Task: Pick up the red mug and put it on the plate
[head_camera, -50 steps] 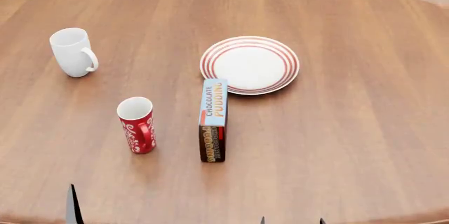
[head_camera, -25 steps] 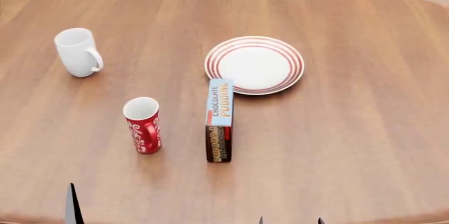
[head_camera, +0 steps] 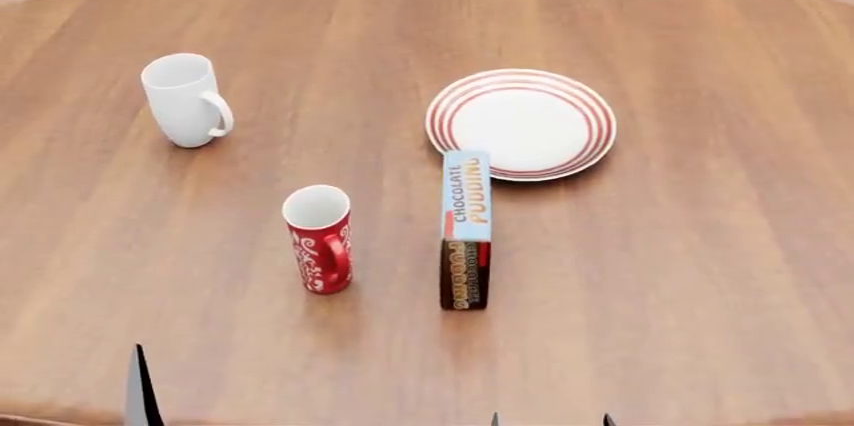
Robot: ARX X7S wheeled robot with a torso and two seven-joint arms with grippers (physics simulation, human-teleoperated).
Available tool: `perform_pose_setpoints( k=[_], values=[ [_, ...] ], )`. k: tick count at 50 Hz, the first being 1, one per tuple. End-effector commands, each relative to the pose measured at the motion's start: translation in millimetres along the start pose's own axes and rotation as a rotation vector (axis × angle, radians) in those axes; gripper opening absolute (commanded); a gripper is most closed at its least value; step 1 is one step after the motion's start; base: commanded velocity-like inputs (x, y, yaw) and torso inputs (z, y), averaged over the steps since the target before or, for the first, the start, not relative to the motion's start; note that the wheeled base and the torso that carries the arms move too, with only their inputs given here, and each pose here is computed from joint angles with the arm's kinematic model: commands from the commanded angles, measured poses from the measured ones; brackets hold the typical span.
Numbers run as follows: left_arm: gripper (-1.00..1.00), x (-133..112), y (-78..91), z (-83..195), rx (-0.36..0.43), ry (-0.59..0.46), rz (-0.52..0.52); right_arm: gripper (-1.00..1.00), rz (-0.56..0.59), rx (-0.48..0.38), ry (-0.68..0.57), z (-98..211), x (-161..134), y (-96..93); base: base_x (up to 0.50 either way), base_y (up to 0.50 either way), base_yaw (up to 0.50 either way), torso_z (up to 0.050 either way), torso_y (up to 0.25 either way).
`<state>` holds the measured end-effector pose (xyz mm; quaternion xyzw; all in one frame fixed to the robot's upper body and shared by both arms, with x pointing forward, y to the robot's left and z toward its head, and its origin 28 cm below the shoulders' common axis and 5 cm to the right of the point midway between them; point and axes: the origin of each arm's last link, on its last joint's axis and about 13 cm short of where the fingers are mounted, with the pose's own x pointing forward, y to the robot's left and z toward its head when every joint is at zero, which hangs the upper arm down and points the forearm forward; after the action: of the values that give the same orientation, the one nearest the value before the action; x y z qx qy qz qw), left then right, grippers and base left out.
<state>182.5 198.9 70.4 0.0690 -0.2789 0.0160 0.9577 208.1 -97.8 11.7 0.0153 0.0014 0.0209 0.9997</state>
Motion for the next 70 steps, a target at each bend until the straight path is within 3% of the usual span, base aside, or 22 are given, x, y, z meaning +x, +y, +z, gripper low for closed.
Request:
perform_pose_setpoints(
  k=[1, 70],
  values=[
    [1.00, 1.4, -0.5, -1.1, -0.001, 0.001, -0.002, 1.00, 0.000, 0.001, 0.000, -0.8, 0.5, -0.2, 0.00, 0.16, 0.00, 0.000, 0.000],
    [1.00, 2.4, -1.7, 0.5, -0.006, 0.002, -0.002, 1.00, 0.002, 0.000, 0.002, -0.4, 0.8, -0.2, 0.00, 0.17, 0.00, 0.000, 0.000]
  ],
)
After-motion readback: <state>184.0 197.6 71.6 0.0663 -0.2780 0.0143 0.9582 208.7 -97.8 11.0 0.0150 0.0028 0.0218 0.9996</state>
